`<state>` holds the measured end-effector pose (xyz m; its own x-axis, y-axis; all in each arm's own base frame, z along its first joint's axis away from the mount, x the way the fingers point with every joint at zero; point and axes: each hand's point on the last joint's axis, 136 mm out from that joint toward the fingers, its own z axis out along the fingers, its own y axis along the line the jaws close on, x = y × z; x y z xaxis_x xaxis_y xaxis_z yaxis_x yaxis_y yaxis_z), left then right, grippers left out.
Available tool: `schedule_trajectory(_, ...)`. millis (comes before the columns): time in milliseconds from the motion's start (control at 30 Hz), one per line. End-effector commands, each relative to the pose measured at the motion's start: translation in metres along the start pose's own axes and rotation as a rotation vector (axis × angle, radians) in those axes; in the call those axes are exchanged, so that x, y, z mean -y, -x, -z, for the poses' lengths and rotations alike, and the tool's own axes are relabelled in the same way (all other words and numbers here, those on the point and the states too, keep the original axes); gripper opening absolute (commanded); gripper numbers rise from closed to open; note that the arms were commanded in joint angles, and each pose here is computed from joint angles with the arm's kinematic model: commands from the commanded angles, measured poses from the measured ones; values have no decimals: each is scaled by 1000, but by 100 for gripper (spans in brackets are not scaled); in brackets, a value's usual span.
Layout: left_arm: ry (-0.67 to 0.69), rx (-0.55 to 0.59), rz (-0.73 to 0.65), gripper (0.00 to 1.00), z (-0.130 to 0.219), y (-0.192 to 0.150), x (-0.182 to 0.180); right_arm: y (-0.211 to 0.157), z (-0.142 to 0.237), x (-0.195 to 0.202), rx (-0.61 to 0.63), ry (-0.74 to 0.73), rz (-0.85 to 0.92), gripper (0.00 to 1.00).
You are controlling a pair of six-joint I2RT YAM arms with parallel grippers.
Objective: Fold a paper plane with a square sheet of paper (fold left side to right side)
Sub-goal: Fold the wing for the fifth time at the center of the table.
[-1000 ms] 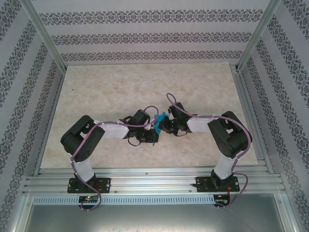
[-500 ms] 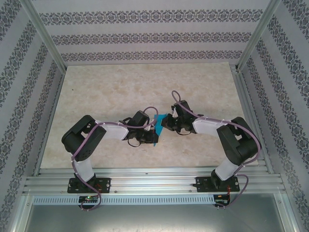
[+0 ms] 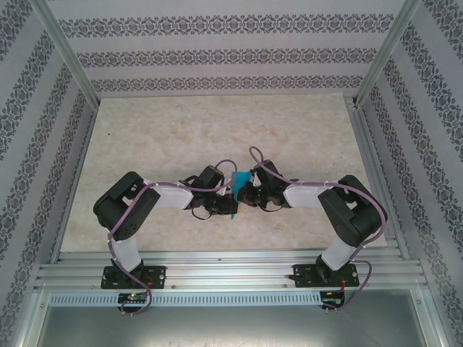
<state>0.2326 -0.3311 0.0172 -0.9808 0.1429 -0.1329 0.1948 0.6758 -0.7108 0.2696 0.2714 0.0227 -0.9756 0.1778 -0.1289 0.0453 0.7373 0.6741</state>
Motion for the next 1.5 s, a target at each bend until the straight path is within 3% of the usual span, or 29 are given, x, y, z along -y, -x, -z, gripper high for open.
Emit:
schedule_trajectory(0,148,-93,87,6,-12,-33,-45,11,-5,-15,19,34,6,10)
schedule_trajectory(567,173,-125,104,5,-11,-48,-58,27,-8,38,52,-254,81,8)
schedule_trajectory(1467,181,-133,118,5,-8,-61,-66,127,9,66,183,-267,74,9)
